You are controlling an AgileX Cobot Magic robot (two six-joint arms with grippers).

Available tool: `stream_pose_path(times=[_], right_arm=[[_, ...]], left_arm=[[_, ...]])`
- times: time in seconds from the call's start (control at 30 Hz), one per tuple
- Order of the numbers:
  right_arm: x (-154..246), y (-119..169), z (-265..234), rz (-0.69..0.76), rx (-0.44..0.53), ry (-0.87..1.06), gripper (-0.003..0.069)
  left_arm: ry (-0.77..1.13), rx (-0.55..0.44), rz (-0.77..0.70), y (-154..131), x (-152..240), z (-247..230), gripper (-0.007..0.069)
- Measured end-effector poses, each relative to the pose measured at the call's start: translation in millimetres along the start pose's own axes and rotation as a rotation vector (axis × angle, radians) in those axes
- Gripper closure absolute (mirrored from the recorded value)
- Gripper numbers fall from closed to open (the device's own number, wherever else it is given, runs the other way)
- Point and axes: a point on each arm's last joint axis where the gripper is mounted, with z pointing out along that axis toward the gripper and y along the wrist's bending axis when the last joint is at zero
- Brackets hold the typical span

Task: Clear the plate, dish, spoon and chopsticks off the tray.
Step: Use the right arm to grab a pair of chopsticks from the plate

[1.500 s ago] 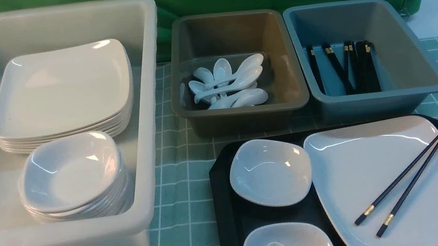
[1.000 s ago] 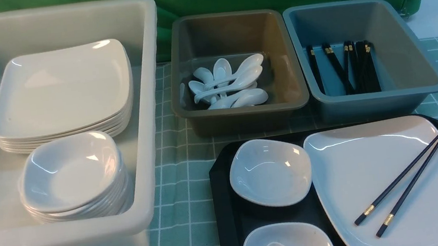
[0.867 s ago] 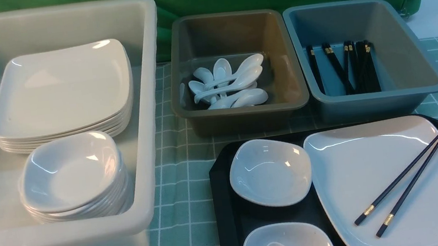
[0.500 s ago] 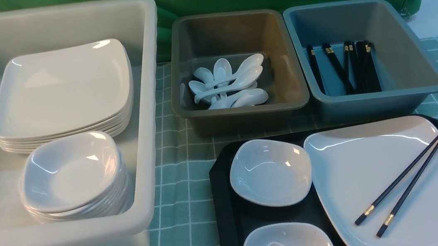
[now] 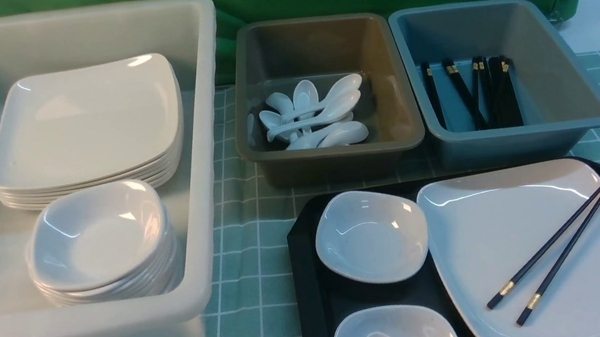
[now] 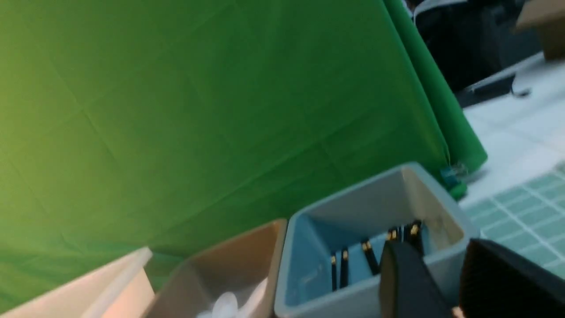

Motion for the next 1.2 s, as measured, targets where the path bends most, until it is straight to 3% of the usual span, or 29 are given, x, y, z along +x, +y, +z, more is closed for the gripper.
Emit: stream_pose_path(times=[0.13, 0.23, 0.37, 0.5, 0.6, 0.67, 0.77, 0.83, 0.93, 1.03, 1.07, 1.13, 1.17, 1.2], right_arm=[[-10, 6, 1, 0.01, -0.001, 0.019, 0.0455], [-50, 30, 13, -0.112, 0.019, 0.219, 0.0587], [-76, 49, 45, -0.199, 0.069, 0.554, 0.0634], [-63, 49, 87, -0.257, 0.098, 0.973, 0.0639], [-28, 46, 115, -0.207, 0.022, 1.251, 0.064], [-7, 44, 131, -0.147, -0.019, 1.357, 0.064], [11, 36, 153, -0.115, 0.008, 1.432, 0.0633], [22, 27, 166, -0.104, 0.094, 1.463, 0.0599], [33, 15, 182, -0.108, 0.197, 1.454, 0.0493], [46, 5, 196, -0.113, 0.252, 1.445, 0.031], [47, 4, 196, -0.113, 0.255, 1.446, 0.0297], [60, -5, 209, -0.091, 0.307, 1.452, 0.0125], [60, -5, 210, -0.091, 0.306, 1.449, 0.0125], [66, -12, 217, -0.057, 0.352, 1.452, 0.006]], left_arm=[[0.201, -0.1, 0.217, -32, -13, 31, 0.0608], [0.51, -0.292, 0.44, -46, -18, 69, 0.0608], [0.96, -0.388, 0.555, -36, 9, 106, 0.0608], [1.325, -0.348, 0.47, -11, 55, 123, 0.0608], [1.468, -0.248, 0.44, -1, 81, 124, 0.062], [1.529, -0.198, 0.44, -3, 95, 124, 0.0622], [1.64, -0.117, 0.457, -10, 120, 118, 0.0624], [1.746, -0.077, 0.496, -16, 141, 108, 0.0624], [1.843, -0.064, 0.587, -21, 162, 96, 0.0624], [1.853, -0.071, 0.642, -26, 175, 89, 0.0624], [1.848, -0.072, 0.641, -27, 176, 89, 0.0624], [1.825, -0.057, 0.649, -30, 180, 89, 0.0624], [1.825, -0.057, 0.649, -30, 180, 89, 0.0624], [1.82, -0.054, 0.655, -30, 180, 89, 0.0624]])
